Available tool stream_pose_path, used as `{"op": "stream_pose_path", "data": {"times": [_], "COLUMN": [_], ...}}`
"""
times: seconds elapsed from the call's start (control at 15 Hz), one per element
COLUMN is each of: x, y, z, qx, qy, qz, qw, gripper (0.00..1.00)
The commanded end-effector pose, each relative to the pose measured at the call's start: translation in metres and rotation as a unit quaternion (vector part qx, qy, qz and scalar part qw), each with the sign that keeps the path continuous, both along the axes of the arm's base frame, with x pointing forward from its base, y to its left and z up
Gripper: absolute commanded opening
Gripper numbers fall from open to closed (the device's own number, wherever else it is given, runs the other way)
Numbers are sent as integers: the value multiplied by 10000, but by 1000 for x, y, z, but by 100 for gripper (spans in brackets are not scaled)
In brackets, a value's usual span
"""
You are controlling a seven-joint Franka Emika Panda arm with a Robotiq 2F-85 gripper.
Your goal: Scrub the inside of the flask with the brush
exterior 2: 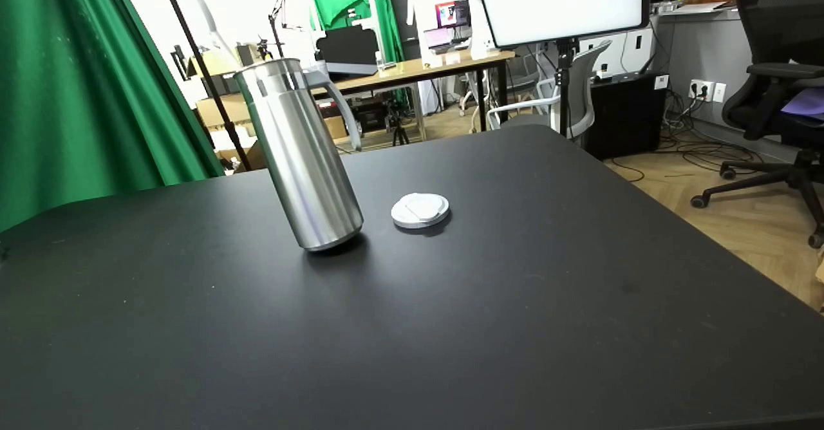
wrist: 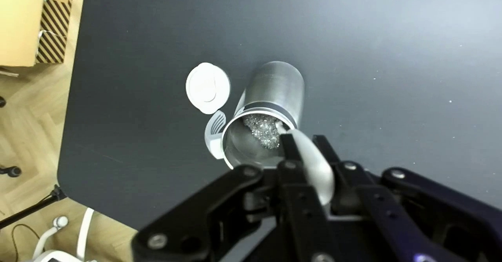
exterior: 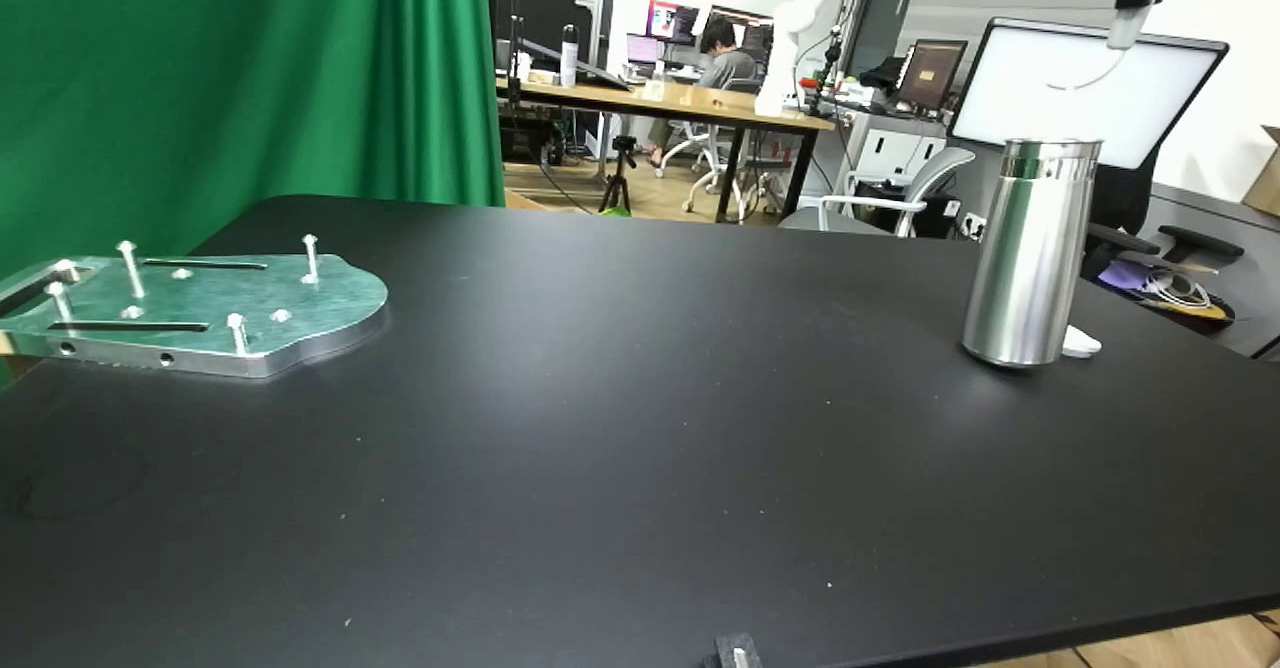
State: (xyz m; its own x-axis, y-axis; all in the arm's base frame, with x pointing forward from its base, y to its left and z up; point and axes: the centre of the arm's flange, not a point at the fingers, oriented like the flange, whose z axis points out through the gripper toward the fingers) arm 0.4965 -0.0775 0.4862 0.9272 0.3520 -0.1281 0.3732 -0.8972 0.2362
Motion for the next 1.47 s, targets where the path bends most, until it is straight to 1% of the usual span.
{"op": "stream_pose_path", "data": {"times": [0.0, 0.2, 0.4, 0.87, 1.0, 1.2, 1.4], "x": [-17, -19, -17, -10, -8, -8, -14], "y": [-7, -14, -21, -33, -37, -40, -38], "z": [15, 12, -5, -49, -55, -57, -45], "qx": [17, 61, 138, 384, 421, 454, 467], "qy": [-175, -120, 70, 347, 426, 472, 396], "qz": [-159, -224, -279, -359, -427, -492, -512], "qw": [9997, 9997, 9995, 9980, 9973, 9966, 9968], "gripper": [4, 4, 4, 4, 4, 4, 4]}}
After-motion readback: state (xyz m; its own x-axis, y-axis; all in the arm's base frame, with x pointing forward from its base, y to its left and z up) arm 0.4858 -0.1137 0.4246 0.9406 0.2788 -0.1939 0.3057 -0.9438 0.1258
